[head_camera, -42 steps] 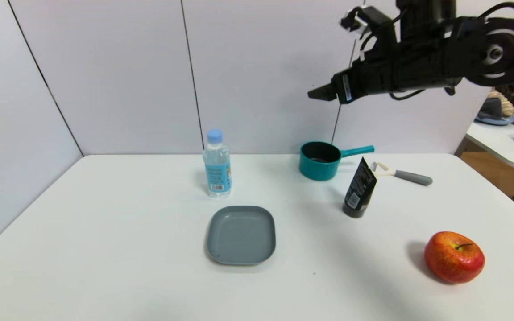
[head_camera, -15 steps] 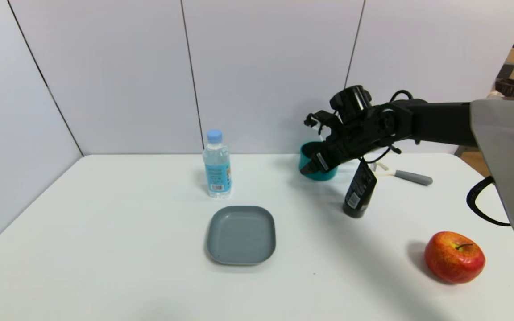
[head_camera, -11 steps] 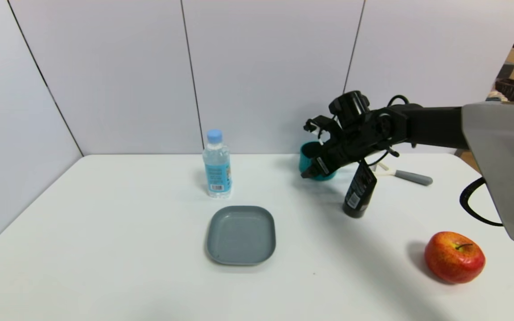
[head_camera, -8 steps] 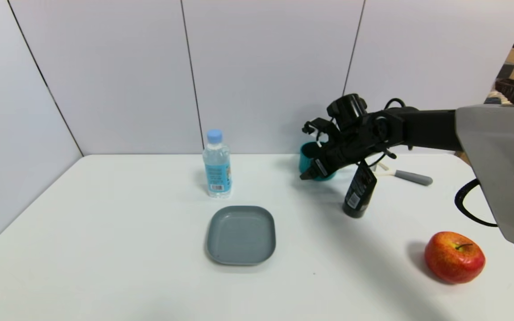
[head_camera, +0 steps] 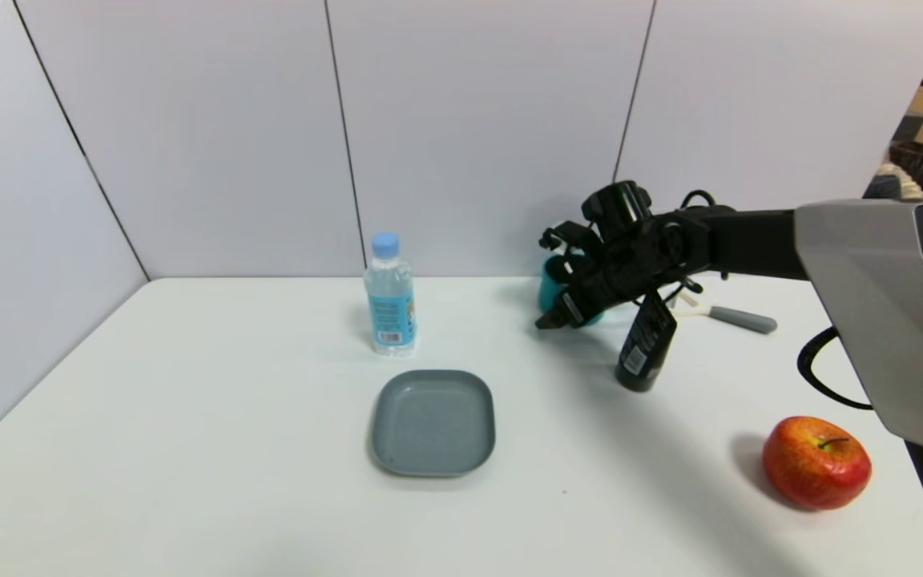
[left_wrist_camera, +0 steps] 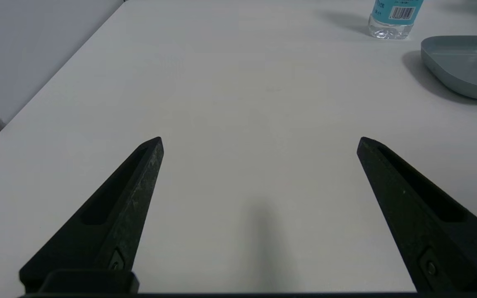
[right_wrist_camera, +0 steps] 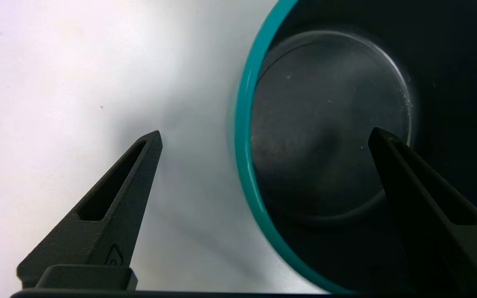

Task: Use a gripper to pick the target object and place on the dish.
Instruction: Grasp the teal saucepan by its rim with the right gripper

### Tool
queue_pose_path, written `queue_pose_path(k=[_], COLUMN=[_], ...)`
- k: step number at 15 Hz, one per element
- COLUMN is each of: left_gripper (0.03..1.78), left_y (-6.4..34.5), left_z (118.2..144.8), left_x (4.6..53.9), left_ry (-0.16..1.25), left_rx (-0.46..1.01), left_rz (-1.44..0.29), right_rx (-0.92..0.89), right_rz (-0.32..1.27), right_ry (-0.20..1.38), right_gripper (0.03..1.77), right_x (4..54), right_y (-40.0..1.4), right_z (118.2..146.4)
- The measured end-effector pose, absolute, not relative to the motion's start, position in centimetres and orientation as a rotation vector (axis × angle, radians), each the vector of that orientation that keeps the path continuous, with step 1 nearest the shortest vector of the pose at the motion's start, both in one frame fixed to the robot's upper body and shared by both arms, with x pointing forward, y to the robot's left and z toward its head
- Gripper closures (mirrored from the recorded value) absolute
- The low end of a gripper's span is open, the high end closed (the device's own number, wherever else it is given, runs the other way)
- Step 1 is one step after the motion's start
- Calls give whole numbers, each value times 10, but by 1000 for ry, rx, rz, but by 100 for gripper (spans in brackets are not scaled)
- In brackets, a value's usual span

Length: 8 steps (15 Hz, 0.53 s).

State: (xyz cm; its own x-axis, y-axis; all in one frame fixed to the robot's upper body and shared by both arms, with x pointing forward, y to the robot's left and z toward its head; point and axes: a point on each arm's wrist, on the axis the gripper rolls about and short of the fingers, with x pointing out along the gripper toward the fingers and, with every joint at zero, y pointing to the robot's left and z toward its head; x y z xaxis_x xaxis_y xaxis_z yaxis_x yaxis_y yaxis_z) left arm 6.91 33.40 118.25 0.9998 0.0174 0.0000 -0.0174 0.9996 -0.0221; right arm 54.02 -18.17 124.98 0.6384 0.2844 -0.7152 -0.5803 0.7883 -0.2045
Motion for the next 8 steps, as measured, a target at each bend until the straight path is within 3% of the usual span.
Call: queue_pose_path(k=[6,8], left_gripper=[12,12], left_y=[334,334], left_z=[1182,1182], left_x=[69,69], left_ry=[0,0], left_rx=[-23,-23], left_rz=[17,18], right_rx=[-463,-463], right_rz=[521,521], right_ry=[723,717], right_gripper=[9,46], right_x=[541,541], right_y=[-181,-181], right_z=[1247,1248])
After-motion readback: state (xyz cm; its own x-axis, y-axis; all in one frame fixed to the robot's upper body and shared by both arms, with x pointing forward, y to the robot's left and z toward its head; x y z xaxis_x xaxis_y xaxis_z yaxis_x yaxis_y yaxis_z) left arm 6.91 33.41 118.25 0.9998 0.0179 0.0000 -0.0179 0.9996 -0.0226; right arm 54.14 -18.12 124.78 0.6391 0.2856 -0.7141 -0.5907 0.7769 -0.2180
